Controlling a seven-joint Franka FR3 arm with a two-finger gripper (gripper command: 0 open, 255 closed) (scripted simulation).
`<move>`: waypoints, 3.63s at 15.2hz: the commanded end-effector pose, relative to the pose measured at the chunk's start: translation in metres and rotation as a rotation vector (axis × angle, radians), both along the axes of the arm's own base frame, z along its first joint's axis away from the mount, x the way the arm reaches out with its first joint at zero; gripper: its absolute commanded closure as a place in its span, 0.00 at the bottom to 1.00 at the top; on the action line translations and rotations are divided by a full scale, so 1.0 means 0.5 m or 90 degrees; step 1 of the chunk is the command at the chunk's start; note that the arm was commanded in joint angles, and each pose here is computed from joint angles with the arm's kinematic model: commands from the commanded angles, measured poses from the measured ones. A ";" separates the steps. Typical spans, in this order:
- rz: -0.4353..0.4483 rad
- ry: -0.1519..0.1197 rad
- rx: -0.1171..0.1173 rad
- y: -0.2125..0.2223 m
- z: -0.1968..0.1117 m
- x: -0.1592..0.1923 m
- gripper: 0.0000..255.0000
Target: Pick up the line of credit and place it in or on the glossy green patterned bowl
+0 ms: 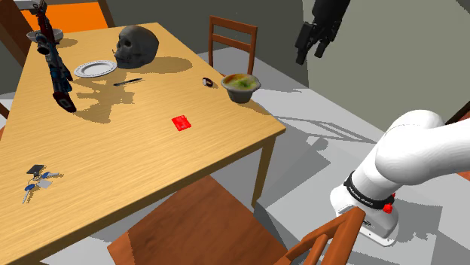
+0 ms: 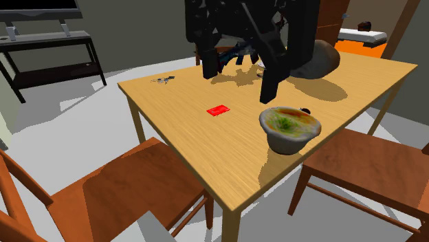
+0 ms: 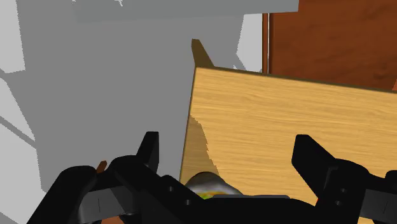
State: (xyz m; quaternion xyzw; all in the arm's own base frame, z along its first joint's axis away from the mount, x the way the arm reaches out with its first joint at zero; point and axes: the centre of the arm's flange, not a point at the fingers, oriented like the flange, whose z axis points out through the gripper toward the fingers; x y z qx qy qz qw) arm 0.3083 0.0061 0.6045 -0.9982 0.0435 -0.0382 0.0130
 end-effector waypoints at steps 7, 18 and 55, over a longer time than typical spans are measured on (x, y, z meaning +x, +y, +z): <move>-0.009 -0.051 -0.010 0.104 -0.095 0.058 0.00; -0.027 -0.144 -0.029 0.289 -0.260 0.187 0.00; -0.059 -0.318 -0.064 0.603 -0.589 0.543 1.00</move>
